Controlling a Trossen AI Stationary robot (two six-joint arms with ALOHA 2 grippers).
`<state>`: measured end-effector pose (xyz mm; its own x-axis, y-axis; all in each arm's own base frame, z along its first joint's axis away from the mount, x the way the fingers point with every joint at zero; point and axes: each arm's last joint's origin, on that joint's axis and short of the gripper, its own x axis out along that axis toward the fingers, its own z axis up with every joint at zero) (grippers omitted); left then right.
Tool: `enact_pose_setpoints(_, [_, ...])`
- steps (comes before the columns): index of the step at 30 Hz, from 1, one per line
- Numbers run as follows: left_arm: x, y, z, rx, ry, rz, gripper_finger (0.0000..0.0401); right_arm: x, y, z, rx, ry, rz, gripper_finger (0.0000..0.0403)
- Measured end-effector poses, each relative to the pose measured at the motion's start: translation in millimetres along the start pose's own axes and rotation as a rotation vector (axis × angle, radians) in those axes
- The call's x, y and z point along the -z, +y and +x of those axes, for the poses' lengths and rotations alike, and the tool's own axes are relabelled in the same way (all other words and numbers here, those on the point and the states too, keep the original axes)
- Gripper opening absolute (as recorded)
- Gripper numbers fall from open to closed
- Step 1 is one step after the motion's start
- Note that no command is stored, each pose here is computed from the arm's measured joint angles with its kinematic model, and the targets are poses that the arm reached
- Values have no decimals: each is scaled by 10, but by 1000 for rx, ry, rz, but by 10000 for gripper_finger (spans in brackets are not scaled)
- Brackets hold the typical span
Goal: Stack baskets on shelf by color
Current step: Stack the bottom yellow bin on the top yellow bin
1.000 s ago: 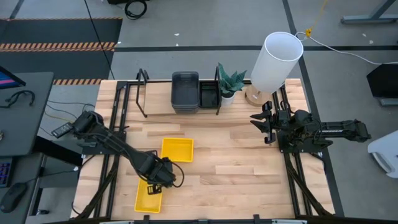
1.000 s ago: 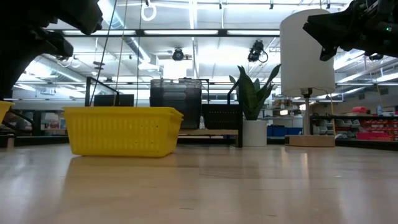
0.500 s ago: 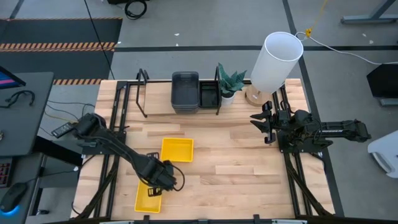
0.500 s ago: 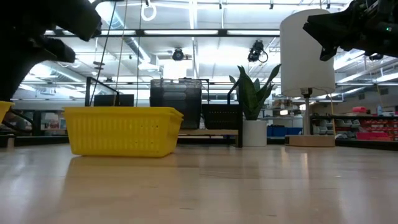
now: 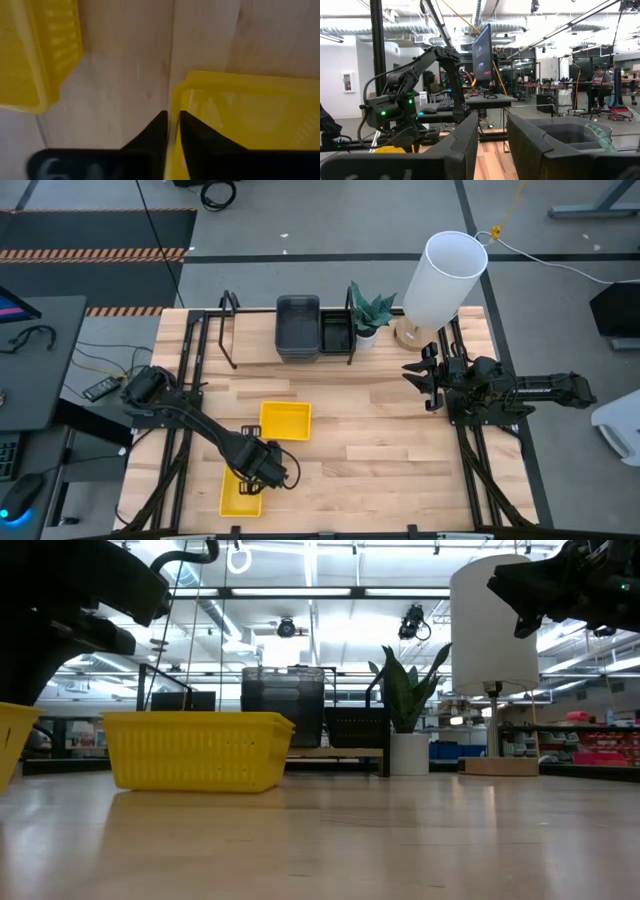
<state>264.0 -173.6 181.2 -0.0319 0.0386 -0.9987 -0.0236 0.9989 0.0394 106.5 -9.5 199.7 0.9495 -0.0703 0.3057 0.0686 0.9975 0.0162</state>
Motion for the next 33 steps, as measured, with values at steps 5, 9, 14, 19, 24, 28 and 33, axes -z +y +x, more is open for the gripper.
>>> enact_pose_setpoints(5, [-4, 2, -3, 4, -1, 10, 15, 2, 0, 0, 0, 1, 0, 109])
enact_pose_setpoints(9, [-33, 2, -56, 11, -11, 10, 17, 1, 0, 0, 0, 1, 0, 109])
enact_pose_setpoints(14, [-158, 64, -329, 19, -28, -2, 15, 1, 0, 0, 0, 1, 0, 109])
enact_pose_setpoints(19, [-285, 188, -667, -13, -67, -39, 14, 2, 0, 0, 0, 1, 0, 109])
enact_pose_setpoints(24, [-365, 341, -953, -65, -110, -122, 22, 1, 0, 0, 0, 0, 0, 109])
enact_pose_setpoints(28, [-419, 451, -1133, -106, -160, -157, 16, 2, 0, 0, 0, 1, 0, 109])
enact_pose_setpoints(33, [-473, 589, -1332, -125, -199, -121, 14, 2, 0, 0, 0, 1, 0, 109])
